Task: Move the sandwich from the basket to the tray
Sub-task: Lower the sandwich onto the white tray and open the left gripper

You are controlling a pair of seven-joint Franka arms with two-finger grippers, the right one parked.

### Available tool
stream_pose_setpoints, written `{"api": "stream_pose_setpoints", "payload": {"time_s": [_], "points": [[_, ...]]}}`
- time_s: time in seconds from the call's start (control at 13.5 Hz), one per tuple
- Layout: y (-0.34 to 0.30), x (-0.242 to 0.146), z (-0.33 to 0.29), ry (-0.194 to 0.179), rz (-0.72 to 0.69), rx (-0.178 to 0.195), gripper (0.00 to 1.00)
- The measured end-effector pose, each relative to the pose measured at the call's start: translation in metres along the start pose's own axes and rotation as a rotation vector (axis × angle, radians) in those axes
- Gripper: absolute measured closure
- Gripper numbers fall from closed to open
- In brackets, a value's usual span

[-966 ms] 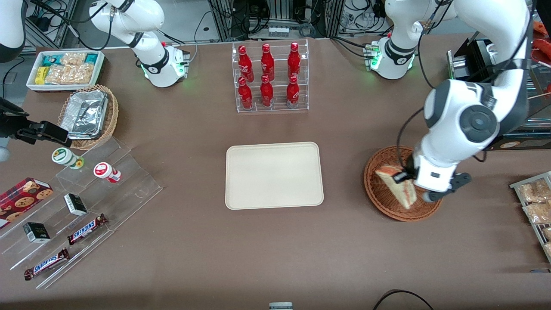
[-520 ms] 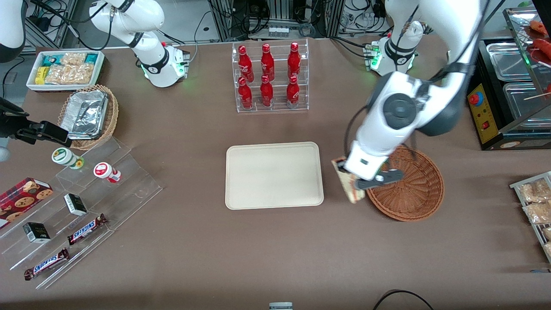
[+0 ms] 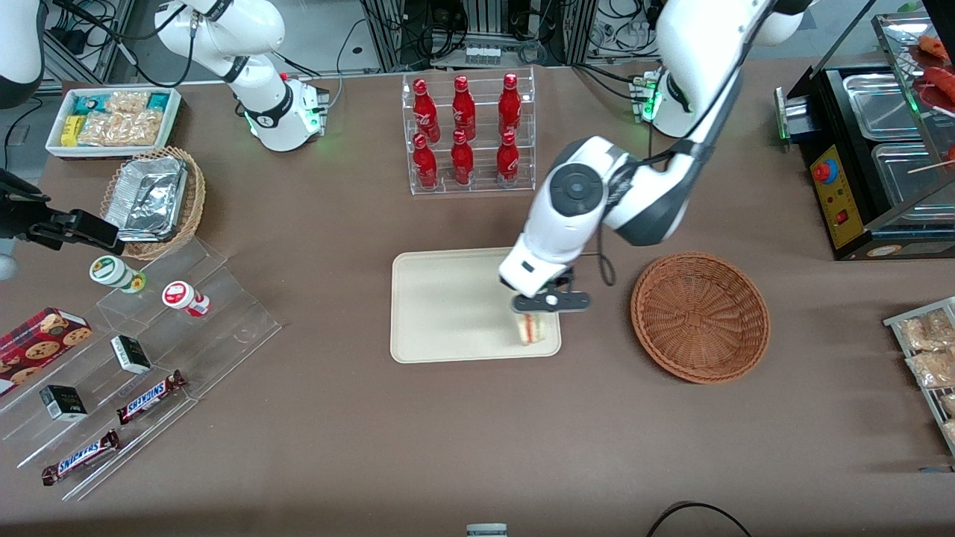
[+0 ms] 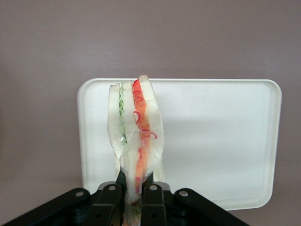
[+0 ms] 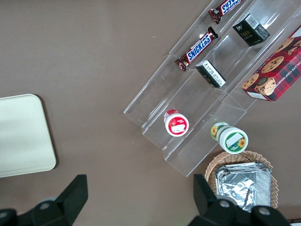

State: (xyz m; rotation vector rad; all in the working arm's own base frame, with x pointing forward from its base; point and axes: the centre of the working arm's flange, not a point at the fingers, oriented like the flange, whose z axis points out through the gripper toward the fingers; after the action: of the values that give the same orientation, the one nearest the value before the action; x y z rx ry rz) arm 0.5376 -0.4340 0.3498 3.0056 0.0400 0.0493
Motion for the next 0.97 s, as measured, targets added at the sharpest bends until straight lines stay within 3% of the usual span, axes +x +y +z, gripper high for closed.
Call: {"api": "stream_pose_setpoints", "payload": {"time_s": [0.3, 0.52, 0.97], "points": [[0.03, -0.023, 0.042, 0.002, 0.065, -0.015, 0.85], [0.048, -0.043, 0.068, -0.007, 0.11, 0.001, 0.85], [0.051, -0.044, 0.097, 0.009, 0.125, -0.006, 0.85]]}}
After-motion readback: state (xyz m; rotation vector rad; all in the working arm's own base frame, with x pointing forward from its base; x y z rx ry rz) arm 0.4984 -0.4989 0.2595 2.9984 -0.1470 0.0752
